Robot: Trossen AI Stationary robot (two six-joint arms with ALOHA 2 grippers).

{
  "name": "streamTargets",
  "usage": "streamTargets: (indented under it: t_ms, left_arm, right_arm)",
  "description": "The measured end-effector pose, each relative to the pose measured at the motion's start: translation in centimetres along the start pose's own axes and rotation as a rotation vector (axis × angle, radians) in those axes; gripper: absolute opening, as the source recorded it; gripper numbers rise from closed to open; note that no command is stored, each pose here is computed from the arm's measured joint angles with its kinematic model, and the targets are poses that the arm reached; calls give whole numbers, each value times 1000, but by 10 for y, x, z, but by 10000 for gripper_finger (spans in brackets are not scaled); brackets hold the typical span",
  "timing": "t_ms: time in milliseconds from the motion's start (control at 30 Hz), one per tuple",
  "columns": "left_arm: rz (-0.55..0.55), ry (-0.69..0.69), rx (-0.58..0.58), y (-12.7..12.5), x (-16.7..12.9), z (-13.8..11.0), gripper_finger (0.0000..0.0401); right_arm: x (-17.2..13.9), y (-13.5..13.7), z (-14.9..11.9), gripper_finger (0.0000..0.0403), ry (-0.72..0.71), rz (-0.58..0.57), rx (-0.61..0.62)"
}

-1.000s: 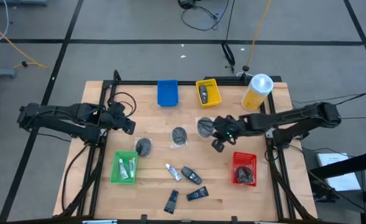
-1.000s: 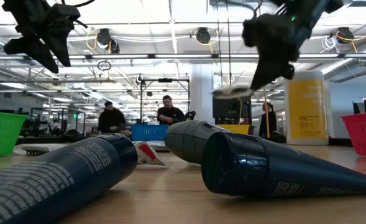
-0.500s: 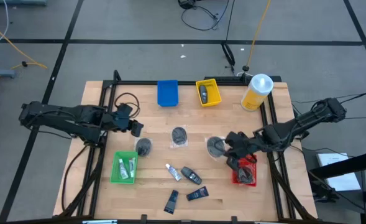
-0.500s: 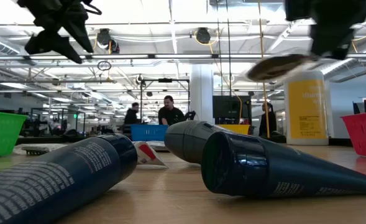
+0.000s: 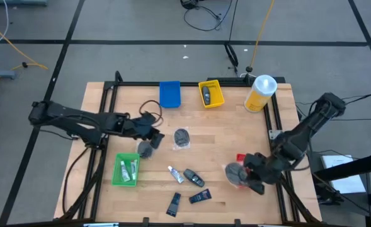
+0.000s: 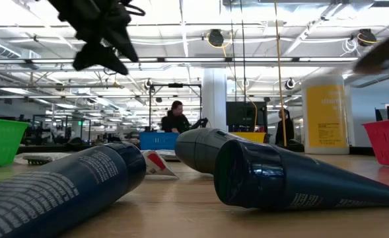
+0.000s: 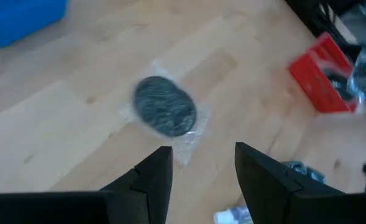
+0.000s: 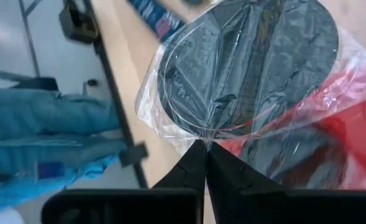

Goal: Pick & Place Travel size toiletries
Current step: Put the black hairbrush into the red bin

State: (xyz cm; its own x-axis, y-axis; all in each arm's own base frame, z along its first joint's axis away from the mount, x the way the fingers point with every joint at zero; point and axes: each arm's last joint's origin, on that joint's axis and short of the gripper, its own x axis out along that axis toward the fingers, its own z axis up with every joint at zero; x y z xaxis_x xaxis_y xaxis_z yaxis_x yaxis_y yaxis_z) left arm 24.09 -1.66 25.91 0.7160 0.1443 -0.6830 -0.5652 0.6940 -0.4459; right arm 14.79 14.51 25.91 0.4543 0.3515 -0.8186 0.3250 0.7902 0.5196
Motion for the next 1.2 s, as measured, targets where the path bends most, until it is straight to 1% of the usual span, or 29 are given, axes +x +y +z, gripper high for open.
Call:
streamTargets:
  t_ms: [200,267,333,467,567,633,700,800,867,967,1033,1100,1200]
  left_arm:
    - [-79,9,163,-12,32,-1,170]
    - [-98,18,181,-15,40,-3,170]
    - [-114,17,174,-17,47,-4,170]
    - [-154,52,148,-23,52,-10,170]
    - [-197,82,167,-29,50,-17,170]
    - [-223,93,203,-34,48,-22,170]
    - [-262,117,268,-40,46,-29,170]
    - [-322,152,394,-48,41,-42,170]
    - [-345,155,476,-52,38,-48,170]
    - [-365,146,566,-56,36,-54,170]
    - [-366,153,605,-57,40,-58,170]
    - [-368,192,635,-57,46,-64,170]
    - [-405,232,651,-59,60,-72,170]
  right_arm:
    - [-5,3,-26,0,75,-12,34]
    - [-6,1,-33,0,97,-37,54]
    - [-7,-1,-38,0,111,-75,84]
    - [-9,-7,-43,0,94,-148,142]
    - [-10,-13,-44,0,94,-208,199]
    - [-11,-16,-44,0,88,-248,239]
    - [-8,-20,-45,0,86,-264,262]
    - [-1,-24,-47,0,87,-259,265]
    - [6,-26,-49,0,88,-231,270]
    - [16,-28,-51,0,88,-185,281]
    - [20,-30,-52,0,87,-170,297]
    - [23,-33,-53,0,82,-176,325]
    - [24,-36,-54,6,75,-190,340]
